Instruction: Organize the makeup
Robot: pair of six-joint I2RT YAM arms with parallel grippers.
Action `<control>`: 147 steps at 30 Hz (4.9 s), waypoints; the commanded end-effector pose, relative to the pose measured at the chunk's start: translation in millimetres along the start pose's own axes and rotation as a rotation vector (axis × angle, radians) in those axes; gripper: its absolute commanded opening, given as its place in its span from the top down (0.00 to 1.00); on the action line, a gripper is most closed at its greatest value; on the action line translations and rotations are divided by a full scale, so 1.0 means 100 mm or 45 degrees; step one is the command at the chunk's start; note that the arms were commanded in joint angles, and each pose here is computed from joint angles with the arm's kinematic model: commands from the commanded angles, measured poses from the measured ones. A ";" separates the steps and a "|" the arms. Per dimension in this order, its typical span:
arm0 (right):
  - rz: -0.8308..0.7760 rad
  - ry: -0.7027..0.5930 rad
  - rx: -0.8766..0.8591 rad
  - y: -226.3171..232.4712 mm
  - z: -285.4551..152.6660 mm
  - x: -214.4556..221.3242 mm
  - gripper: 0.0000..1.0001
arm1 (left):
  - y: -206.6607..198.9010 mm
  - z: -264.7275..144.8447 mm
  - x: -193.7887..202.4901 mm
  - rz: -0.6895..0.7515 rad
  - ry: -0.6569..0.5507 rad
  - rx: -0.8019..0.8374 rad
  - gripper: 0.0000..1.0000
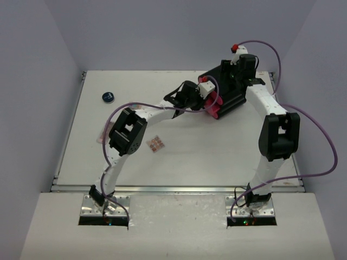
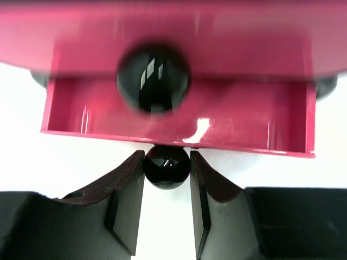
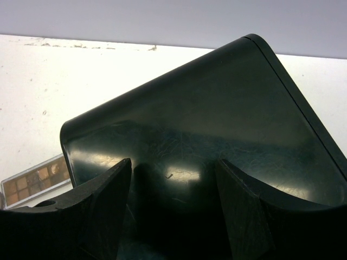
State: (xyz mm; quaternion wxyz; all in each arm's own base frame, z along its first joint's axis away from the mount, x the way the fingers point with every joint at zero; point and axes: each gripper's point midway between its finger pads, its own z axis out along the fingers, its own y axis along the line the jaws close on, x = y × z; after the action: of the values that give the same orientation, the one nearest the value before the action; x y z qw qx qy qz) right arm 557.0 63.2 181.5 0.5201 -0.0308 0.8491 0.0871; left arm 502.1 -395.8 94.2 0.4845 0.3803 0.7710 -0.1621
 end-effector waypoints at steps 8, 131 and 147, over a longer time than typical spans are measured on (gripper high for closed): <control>0.075 0.356 0.069 -0.17 -0.06 0.86 0.35 | 0.07 -0.54 0.17 0.034 0.088 0.003 1.00; 0.039 0.191 -0.119 0.22 -0.87 0.25 0.23 | 3.84 -2.47 2.44 -0.784 0.516 -0.964 1.00; 0.069 0.190 -0.118 0.18 -0.55 0.09 0.23 | 1.80 -1.49 -0.68 -0.145 0.055 -0.327 1.00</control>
State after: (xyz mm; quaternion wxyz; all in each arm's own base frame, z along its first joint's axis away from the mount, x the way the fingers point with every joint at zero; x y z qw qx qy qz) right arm 484.3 70.7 188.2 0.4392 -0.0395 0.8871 0.1363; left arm 585.6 -90.0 166.7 0.4421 0.1643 0.8818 0.0042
